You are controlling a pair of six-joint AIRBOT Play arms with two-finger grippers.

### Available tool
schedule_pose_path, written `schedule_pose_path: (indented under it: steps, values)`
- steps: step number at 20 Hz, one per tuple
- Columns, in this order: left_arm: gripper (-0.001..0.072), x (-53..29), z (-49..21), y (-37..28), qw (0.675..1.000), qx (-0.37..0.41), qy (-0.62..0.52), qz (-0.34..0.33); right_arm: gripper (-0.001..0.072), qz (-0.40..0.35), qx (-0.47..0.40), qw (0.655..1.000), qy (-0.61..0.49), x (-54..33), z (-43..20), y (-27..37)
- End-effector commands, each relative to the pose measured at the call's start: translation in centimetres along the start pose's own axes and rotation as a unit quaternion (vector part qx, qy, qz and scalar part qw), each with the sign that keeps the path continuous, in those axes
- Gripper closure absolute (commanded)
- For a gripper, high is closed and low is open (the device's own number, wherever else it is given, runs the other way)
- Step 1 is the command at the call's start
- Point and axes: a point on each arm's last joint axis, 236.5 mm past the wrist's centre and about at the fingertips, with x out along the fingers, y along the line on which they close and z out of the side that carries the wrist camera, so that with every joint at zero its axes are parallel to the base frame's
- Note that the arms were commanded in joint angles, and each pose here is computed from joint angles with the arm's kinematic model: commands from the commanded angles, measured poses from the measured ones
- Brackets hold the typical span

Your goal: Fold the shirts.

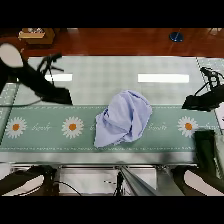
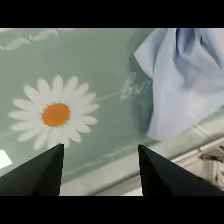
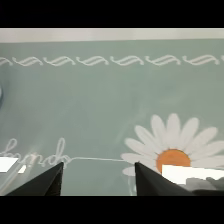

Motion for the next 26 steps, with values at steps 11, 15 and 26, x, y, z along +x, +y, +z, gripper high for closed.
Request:
schedule_pose_path:
  steps: [11, 15, 26]
  values:
    - [0.0154, 15.1, -5.6, -6.0, 0.980, -0.091, 0.026, -0.174, 0.0188, 0.128, 0.023, 0.991, 0.013, 4.5, -3.1, 3.7]
    - [0.0155, 17.4, -4.8, -6.8, 0.974, -0.126, 0.033, -0.187, 0.0188, 0.150, 0.032, 0.988, 0.011, 4.3, -2.9, 4.7]
    - [0.0685, 18.3, -3.5, -8.0, 0.964, -0.155, 0.019, -0.214, 0.0188, 0.206, 0.064, 0.976, 0.002, 4.6, -2.8, 7.1]
